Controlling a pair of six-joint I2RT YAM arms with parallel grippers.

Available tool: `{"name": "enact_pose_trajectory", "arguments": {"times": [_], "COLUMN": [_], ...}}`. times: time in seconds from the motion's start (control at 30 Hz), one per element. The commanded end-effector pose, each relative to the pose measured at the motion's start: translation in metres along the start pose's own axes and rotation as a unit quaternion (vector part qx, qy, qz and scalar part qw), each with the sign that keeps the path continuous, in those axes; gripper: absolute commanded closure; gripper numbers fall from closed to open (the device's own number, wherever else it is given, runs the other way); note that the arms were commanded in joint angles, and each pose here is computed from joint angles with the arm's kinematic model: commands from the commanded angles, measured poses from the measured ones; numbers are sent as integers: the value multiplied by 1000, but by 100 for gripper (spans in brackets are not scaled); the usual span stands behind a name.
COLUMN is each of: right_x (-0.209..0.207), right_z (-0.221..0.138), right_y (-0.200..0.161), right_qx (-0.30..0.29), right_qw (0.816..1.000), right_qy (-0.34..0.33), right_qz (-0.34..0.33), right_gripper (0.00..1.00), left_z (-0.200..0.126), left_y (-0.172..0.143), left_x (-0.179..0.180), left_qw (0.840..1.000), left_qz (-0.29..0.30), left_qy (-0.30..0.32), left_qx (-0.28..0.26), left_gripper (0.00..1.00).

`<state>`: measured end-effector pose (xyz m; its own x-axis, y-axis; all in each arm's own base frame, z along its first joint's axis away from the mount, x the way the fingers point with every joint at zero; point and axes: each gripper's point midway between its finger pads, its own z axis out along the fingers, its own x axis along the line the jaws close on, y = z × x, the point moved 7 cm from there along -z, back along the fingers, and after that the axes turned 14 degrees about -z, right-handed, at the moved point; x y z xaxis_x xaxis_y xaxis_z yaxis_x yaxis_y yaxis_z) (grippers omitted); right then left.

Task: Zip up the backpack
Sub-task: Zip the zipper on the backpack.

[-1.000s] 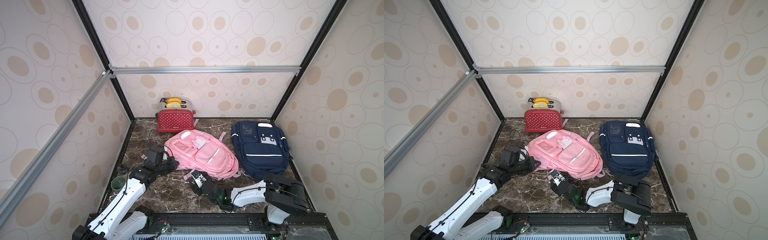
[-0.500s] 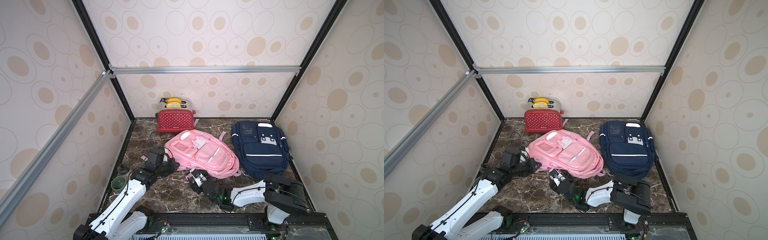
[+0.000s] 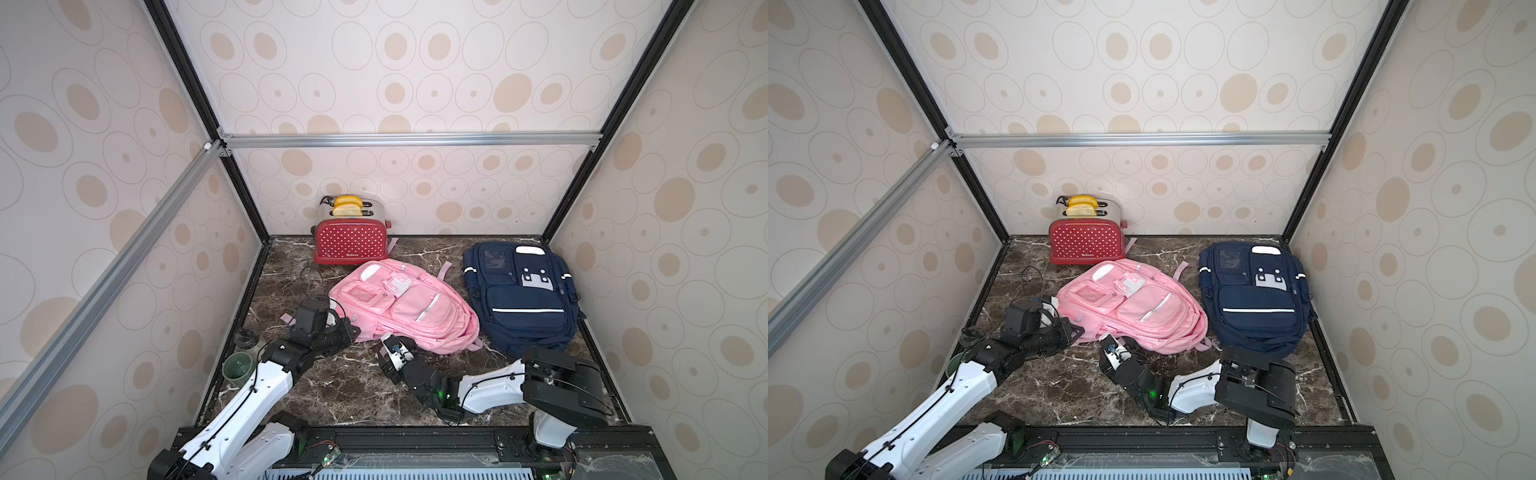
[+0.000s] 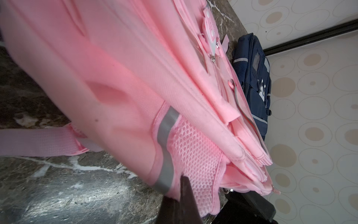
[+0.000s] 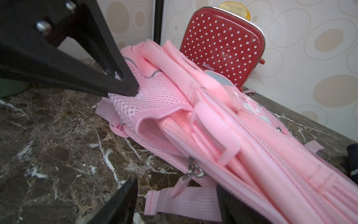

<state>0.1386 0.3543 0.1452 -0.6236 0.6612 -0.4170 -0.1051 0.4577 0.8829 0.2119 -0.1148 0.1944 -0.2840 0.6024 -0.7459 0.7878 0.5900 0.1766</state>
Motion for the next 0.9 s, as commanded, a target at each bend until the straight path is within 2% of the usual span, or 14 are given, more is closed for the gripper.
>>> {"name": "enact_pose_trajectory", "arguments": {"times": [0.0, 0.1, 0.3, 0.47, 0.53, 0.73, 0.83, 0.87], "right_x": [-25, -27, -27, -25, -24, -22, -17, -16], "right_z": [6, 6, 5, 8, 8, 7, 5, 3], "right_y": [14, 11, 13, 16, 16, 16, 9, 7], "right_qx": [-2, 5, -20, -23, -24, -18, -4, 0], "right_qw": [994, 992, 991, 992, 992, 995, 997, 998], "right_qy": [-98, -118, -120, -116, -115, -96, -71, -59], "right_qz": [43, 40, 47, 41, 41, 31, 28, 26], "right_gripper": [30, 31, 36, 52, 64, 90, 100, 100], "left_z": [-3, -3, -2, -1, -1, 1, 2, 2], "left_y": [-6, -6, -7, -8, -8, -6, -5, -5], "left_x": [3, 2, 5, 8, 9, 10, 12, 13], "left_qw": [1000, 1000, 1000, 1000, 1000, 1000, 1000, 1000], "left_qz": [-2, -3, -4, -6, -6, -6, -3, -3], "left_qy": [0, -2, 1, 4, 5, 12, 18, 21], "left_qx": [12, 14, 13, 14, 12, 10, 5, 5], "left_gripper": [100, 100, 100, 100, 100, 100, 100, 100]}}
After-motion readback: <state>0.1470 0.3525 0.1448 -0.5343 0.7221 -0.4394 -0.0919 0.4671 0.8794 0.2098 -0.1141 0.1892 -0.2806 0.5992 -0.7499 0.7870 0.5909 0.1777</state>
